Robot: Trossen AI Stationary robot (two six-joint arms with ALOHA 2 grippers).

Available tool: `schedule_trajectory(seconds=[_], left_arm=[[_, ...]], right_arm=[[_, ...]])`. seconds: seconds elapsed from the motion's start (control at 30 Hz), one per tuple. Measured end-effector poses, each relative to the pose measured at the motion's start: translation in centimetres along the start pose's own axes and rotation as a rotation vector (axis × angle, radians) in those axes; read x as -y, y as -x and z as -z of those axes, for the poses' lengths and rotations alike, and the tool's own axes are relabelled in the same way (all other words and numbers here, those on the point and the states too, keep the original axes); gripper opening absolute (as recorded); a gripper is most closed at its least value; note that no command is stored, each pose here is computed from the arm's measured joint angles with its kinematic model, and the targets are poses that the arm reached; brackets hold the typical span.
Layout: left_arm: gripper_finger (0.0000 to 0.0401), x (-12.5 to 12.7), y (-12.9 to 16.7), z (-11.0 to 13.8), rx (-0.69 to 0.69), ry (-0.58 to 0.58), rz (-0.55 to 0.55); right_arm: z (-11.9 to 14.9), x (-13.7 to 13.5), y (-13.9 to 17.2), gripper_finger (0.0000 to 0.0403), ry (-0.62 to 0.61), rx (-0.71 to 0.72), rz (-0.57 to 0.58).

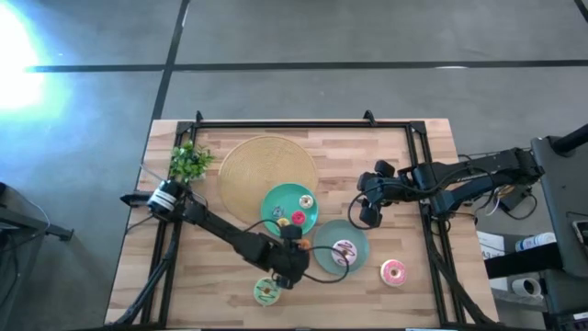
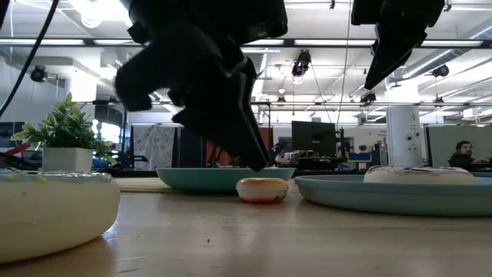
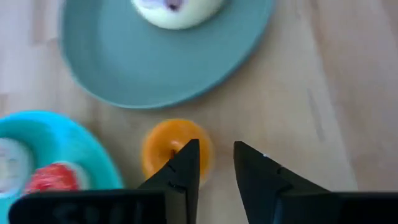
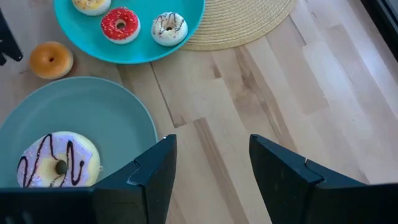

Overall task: Pick & Place donuts
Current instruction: Put the small orange doughnut on the blue plate

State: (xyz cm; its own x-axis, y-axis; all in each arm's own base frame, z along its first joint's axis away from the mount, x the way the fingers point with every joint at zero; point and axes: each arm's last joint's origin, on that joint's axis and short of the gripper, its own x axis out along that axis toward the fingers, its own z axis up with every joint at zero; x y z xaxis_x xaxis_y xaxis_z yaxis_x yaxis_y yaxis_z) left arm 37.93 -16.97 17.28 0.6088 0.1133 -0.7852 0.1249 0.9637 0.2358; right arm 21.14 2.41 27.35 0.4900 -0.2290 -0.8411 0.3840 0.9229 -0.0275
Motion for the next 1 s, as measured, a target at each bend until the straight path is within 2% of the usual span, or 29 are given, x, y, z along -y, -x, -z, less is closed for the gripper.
schedule_trajectory(seconds=[0.13,0.3,0.83,1.0], left_arm=[[0.0098,-0.2,0.2,-0.1,0.012,0.001,-0.053],[0.0121,-0.2,0.6,-0.3,0.020,-0.011,-0.027],[0.0122,-0.4,-1.5,0.6,-0.028,-0.055,-0.076],[0.0122,-0.7,-2.4,0.8,-0.057,-0.032,-0.007]], right_arm=[[0.2,0.0,-0.2,0.0194,0.003,-0.007,0.004],[0.6,0.1,-0.5,0.0194,0.007,-0.022,0.011],[0.7,0.1,-0.7,0.0194,0.009,-0.026,0.013],[0.7,0.1,-0.7,0.0194,0.009,-0.025,0.013]])
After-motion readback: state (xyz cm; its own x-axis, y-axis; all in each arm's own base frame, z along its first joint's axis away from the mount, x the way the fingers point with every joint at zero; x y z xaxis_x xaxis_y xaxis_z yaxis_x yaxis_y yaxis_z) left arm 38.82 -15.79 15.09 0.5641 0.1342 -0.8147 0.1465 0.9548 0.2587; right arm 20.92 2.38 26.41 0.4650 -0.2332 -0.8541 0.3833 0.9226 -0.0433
